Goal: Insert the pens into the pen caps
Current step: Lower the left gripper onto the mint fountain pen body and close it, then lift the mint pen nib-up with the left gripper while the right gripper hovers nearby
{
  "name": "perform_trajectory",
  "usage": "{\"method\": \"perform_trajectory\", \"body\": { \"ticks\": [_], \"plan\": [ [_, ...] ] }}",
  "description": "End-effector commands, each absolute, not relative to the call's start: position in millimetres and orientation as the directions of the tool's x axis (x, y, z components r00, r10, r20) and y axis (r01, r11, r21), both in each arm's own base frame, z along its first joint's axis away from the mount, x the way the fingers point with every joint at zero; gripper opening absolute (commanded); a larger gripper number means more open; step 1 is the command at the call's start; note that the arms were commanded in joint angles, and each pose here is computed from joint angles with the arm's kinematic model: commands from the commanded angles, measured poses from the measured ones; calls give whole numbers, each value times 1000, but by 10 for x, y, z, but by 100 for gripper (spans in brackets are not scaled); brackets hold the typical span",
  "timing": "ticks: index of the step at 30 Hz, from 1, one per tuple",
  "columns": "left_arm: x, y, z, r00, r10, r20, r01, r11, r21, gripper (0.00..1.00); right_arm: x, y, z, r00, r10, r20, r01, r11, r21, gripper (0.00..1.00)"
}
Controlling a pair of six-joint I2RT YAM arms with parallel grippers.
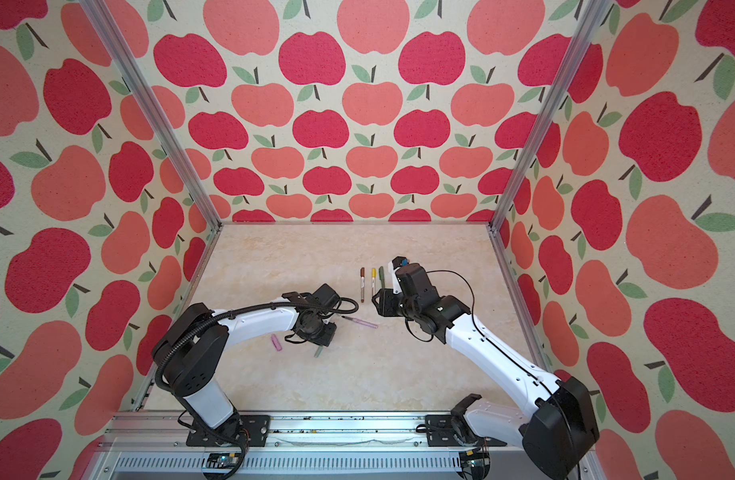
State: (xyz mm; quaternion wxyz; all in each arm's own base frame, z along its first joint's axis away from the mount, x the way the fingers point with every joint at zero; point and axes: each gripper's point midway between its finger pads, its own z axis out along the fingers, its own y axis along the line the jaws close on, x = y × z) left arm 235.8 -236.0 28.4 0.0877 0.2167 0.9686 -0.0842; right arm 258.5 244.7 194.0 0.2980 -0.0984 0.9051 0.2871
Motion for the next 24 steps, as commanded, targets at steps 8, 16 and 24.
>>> {"method": "perform_trajectory", "body": {
  "ticks": [8, 16, 24],
  "plan": [
    [2342, -2876, 1179, -844, 185, -504, 486, 662, -570, 0, 2497, 2669, 2272, -780, 66, -622, -426, 671, 607, 48],
    [2339, -2982, 1494, -829, 40, -558, 493, 522, -696, 0, 2443, 2856, 2271, -812, 85, -577, -425, 591, 685, 50],
    [2366, -3018, 1698, -807, -36, -590, 508, 468, -723, 0, 2379, 3056, 2057, -849, 40, -526, -408, 583, 703, 51]
  ]
}}
